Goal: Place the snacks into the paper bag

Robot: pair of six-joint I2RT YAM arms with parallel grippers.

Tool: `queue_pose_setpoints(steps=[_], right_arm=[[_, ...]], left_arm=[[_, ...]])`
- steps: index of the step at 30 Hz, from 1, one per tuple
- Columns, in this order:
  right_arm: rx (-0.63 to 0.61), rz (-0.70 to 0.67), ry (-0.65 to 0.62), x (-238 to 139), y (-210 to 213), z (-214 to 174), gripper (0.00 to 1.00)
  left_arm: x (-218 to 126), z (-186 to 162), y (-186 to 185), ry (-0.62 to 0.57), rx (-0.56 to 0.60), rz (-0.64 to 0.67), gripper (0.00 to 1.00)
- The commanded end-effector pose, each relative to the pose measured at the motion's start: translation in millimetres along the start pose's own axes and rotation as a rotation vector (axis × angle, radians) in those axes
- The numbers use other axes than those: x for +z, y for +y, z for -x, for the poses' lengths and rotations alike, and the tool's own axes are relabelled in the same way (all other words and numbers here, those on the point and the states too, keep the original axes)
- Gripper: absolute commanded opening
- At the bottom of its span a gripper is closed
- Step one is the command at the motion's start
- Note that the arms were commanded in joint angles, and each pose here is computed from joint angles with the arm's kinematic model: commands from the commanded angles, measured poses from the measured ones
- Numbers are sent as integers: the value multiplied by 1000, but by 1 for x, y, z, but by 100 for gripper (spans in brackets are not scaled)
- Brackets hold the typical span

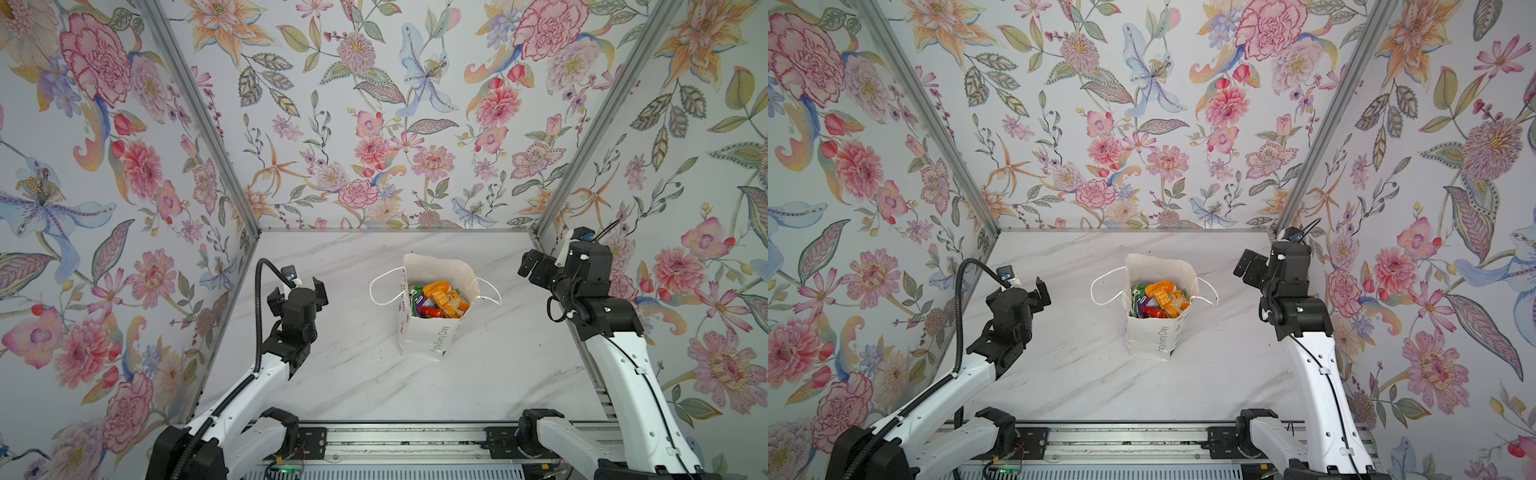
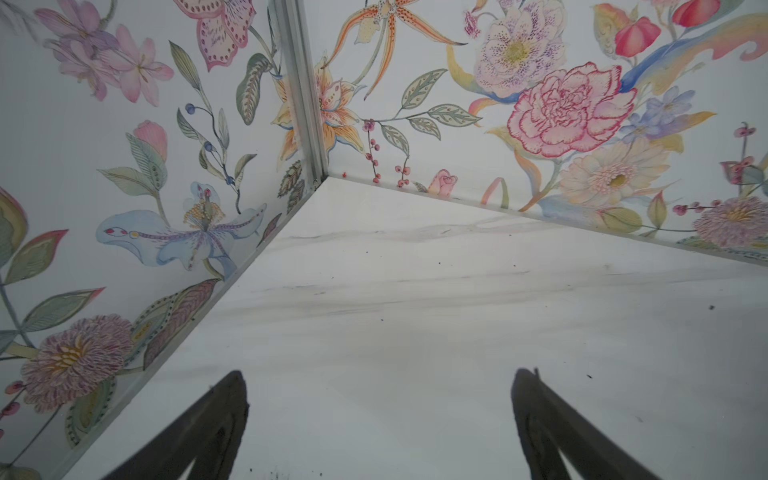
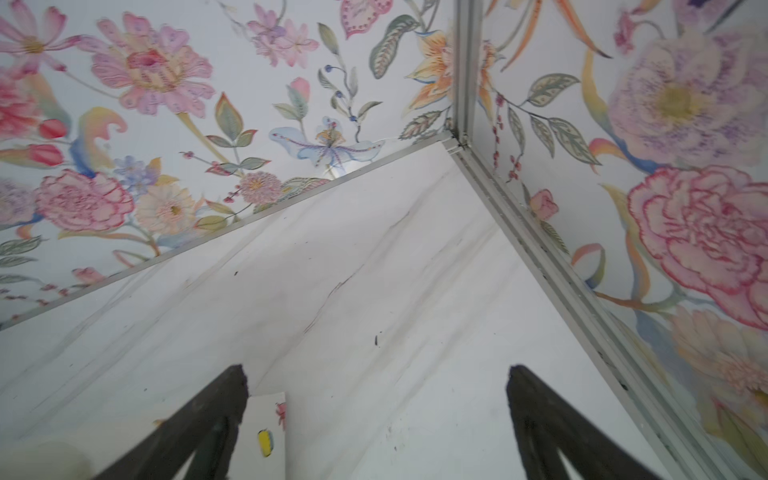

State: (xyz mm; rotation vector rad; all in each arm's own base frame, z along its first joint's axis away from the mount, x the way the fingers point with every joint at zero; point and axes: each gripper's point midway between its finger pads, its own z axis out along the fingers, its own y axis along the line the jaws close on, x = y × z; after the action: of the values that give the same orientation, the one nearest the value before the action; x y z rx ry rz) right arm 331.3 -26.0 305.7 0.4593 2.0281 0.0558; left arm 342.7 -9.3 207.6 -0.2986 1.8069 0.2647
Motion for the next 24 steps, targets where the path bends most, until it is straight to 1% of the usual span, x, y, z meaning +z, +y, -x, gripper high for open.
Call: queue_pose_setpoints(steps=[1, 5, 7, 10, 11, 14, 17, 18, 19, 20, 21, 22, 24], right_arm=[[36, -29, -78, 22, -22, -9, 99], [-66, -27, -146, 51, -35, -45, 99], [-101, -32, -153, 64, -40, -66, 99], [-176, -14, -149, 83, -37, -94, 99], [-195, -1, -152, 89, -34, -102, 99], [-260, 26, -151, 105, -26, -124, 99], [-311, 56, -151, 119, -19, -144, 99], [-327, 69, -167, 120, -16, -148, 99], [-339, 86, -211, 120, -11, -145, 99], [-375, 101, -206, 120, -4, -148, 99], [-410, 127, -227, 117, 4, -147, 99], [-437, 148, -266, 113, 11, -145, 99], [-455, 172, -295, 110, 15, -147, 99]], left_arm=[[6, 19, 19, -148, 29, 105, 99], [13, 0, 23, -182, 122, 115, 99], [11, -8, 27, -224, 128, 104, 99], [7, -15, 23, -292, 153, 22, 99], [5, -25, 27, -290, 164, 17, 99], [9, -39, 29, -286, 174, -24, 99], [-4, -34, 27, -381, 196, -74, 99], [-4, -34, 27, -395, 193, -80, 99], [-3, -38, 24, -392, 200, -100, 99], [-3, -42, 17, -393, 219, -137, 99], [-5, -42, 14, -413, 230, -159, 99], [-3, -50, 14, -394, 236, -156, 99], [2, -52, 18, -380, 222, -135, 99]])
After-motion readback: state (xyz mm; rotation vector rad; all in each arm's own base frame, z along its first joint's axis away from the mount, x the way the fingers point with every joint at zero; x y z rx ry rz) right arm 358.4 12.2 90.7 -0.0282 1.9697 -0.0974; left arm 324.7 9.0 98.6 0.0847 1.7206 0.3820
